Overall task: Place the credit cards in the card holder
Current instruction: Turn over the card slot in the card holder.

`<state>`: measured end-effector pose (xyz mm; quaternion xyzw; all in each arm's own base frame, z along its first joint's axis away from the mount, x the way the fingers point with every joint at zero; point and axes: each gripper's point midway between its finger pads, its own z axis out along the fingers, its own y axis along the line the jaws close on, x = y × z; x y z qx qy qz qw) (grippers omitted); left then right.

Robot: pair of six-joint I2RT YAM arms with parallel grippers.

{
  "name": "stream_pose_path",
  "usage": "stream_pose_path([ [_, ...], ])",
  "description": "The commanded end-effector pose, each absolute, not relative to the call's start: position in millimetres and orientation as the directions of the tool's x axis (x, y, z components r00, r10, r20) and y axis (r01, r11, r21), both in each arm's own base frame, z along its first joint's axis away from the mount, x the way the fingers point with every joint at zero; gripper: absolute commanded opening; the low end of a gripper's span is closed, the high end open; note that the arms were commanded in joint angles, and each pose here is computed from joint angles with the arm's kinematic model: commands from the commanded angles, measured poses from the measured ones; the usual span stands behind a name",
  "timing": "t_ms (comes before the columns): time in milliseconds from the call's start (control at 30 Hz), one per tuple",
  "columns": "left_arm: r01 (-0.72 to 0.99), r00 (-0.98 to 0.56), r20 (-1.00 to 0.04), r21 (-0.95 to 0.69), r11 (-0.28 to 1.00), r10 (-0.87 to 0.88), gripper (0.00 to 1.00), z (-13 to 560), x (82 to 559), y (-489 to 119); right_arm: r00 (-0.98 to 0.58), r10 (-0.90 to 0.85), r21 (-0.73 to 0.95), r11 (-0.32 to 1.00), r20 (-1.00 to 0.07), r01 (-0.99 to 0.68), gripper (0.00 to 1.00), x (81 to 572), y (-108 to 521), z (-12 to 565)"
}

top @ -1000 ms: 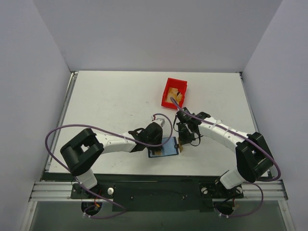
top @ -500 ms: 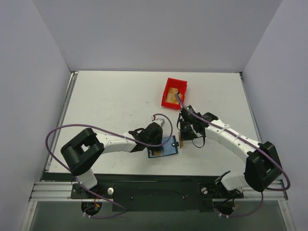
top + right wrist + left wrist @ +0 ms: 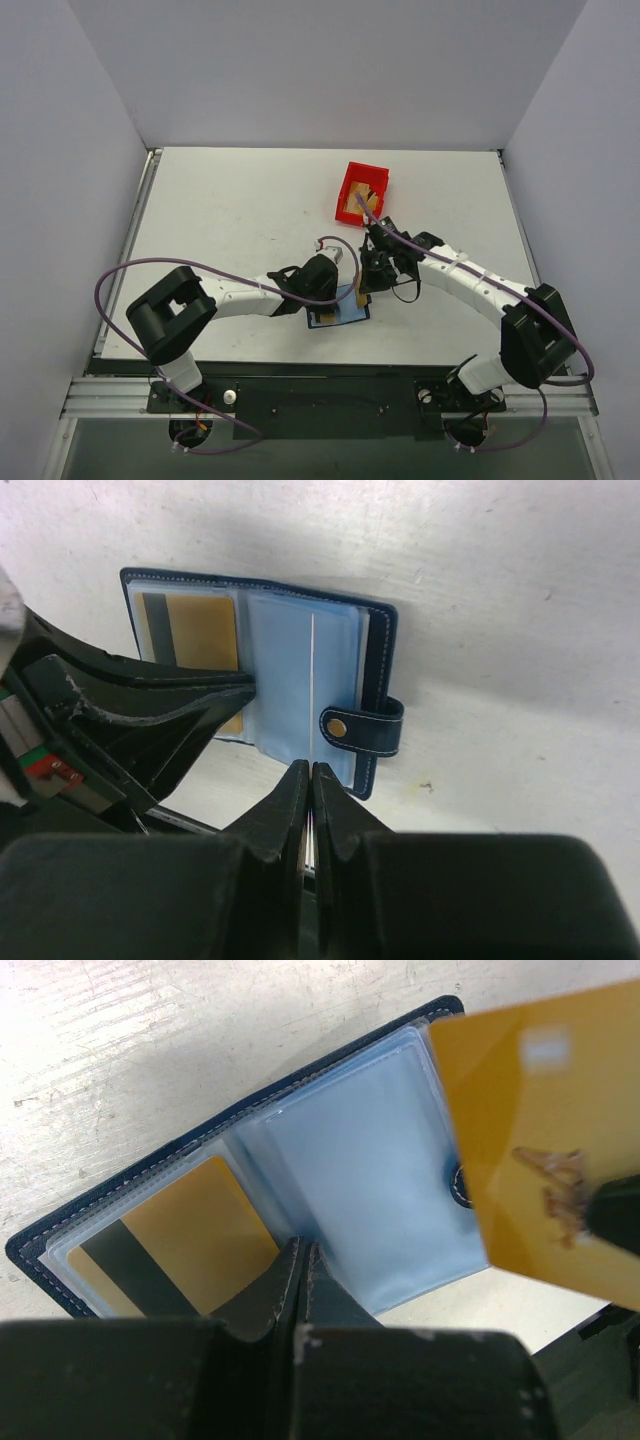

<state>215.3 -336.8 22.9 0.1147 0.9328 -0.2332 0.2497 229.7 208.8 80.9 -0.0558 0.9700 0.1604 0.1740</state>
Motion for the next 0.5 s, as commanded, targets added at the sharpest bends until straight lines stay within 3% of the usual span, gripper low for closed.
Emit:
stream_pose_path([
  [0,0.331,-0.845,-0.527,-0.384,0.862,0.090,0.00,25,219,-339,-0.945,-0.050,0.337,0.927,-0.324,-0.165,0.00,227,229,78],
  [167,0.331,-0.845,-0.527,-0.384,0.862,0.090,0.00,25,219,-339,-0.950,-0.076,0.289,0.942,-0.303,-0.168,0.00,223,234,65],
  [333,0.332,-0.844,-0.528,-0.381,0.863,0.091,0.00,25,219,-339,-0.941,-0.127,0.081,0.984,-0.313,-0.160,0.00,225,205,58],
  [467,0.331,-0.846,-0.526,-0.382,0.863,0.091,0.00,25,219,-339,-0.942,-0.131,0.028,0.989,-0.310,-0.147,0.00,224,193,56],
])
